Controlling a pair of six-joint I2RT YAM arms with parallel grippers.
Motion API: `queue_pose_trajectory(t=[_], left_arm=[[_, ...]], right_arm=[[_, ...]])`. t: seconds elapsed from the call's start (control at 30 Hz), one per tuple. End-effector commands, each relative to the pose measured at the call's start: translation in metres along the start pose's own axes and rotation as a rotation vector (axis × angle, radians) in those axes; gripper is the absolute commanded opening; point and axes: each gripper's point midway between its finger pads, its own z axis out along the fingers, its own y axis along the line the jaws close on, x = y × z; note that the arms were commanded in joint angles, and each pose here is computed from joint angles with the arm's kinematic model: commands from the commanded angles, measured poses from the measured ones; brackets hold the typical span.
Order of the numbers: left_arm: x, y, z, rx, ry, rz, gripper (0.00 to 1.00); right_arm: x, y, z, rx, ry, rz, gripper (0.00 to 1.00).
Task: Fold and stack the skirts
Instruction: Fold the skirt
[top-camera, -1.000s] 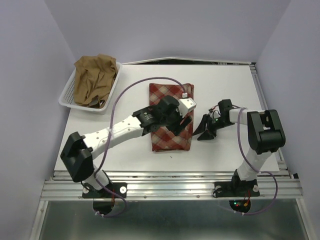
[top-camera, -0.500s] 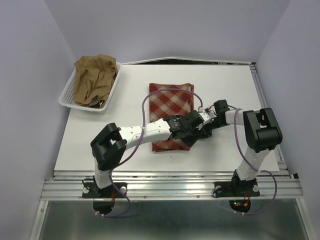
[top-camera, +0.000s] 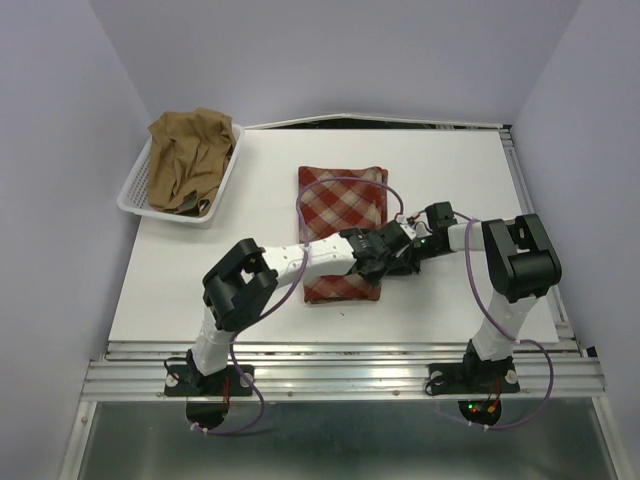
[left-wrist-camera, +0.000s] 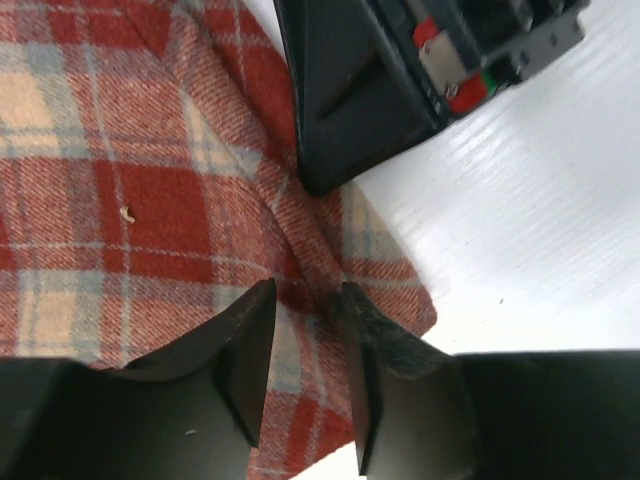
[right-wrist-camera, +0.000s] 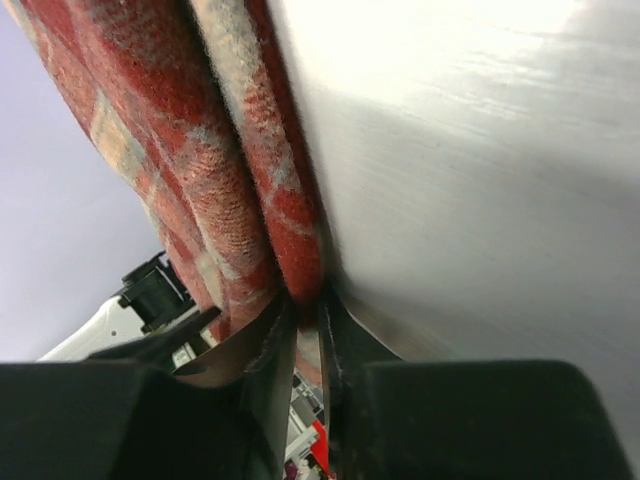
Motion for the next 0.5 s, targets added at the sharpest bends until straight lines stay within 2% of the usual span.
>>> queue_pose_trajectory(t=[0.0,0.07,0.1,0.13,0.2,0.47], left_arm=[[-0.026,0.0,-0.011,0.004,-0.055,-0.026,0.3],[-0.034,-0.003,-0.02,0.027,-0.073,-0.027,0.18],[-0.042,-0.005,-0.029,0.047,-0.098,-0.03,0.06],[-0.045,-0.007,-0.031,0.054,-0.104,-0.029,0.01],[-0.048,-0.01,-0.035,0.07,-0.106,-0.026,0.0],[-0.056,-0.017,-0.046,0.113,-0.129,-0.025,0.0]], right_arm=[[0.002,-0.037,0.012,0.132,-0.027,0.019,0.17],[0.002,-0.036,0.012,0.126,-0.03,0.017,0.1],[0.002,-0.037,0.012,0.125,-0.028,0.018,0.08],[0.002,-0.037,0.013,0.126,-0.027,0.021,0.06],[0.001,-0.037,0.013,0.124,-0.028,0.021,0.01],[0.002,-0.035,0.013,0.116,-0.024,0.025,0.01]])
